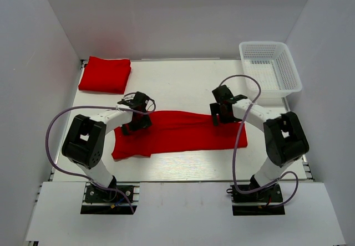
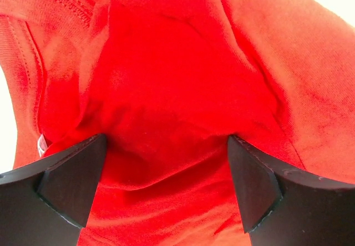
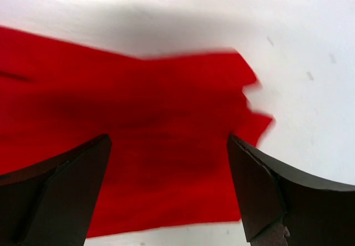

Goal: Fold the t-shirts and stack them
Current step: Fold the other side of the tshirt into a rectangle

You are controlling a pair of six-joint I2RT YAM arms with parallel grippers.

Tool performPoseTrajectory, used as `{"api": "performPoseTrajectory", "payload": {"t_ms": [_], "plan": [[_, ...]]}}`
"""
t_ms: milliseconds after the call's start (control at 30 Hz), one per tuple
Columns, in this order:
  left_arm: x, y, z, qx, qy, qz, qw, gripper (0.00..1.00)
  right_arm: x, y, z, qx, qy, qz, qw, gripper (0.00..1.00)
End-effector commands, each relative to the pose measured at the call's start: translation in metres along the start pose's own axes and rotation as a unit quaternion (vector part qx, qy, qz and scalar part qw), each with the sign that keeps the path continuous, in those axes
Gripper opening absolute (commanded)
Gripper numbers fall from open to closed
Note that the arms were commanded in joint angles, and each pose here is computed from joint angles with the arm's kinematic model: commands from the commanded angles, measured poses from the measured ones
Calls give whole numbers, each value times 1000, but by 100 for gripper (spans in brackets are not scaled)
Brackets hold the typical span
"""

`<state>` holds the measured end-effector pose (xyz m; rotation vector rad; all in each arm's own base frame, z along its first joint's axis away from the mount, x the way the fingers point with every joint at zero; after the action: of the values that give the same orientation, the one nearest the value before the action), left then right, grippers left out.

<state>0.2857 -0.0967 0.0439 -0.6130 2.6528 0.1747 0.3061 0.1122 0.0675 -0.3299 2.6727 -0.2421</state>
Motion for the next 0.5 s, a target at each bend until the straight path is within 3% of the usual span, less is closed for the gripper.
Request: {"api": "performPoseTrajectory", "payload": {"t_ms": [0,200,467], "plan": [[7,26,18,-62,15,18,998,100,22,-27,-13,61,8,60,996,90],[5,33,19,-73,24,12,997,100,38,-25,-17,21,4,101,995,90],[1,30,15,-56,14,16,998,100,-46,-4,-57,-121,-147,109,976,90]]}}
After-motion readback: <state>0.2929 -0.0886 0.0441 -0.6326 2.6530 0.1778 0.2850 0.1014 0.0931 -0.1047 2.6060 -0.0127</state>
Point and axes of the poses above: each gripper's point midway between its finger pads, its own z axis out along the fingers, its own y axis along the line the jaws close on, x = y × z, the point moved 3 cm from there along -z, back along the fingers, and after that the axes turned 3 degrees about -z, right-handed, at the moved point
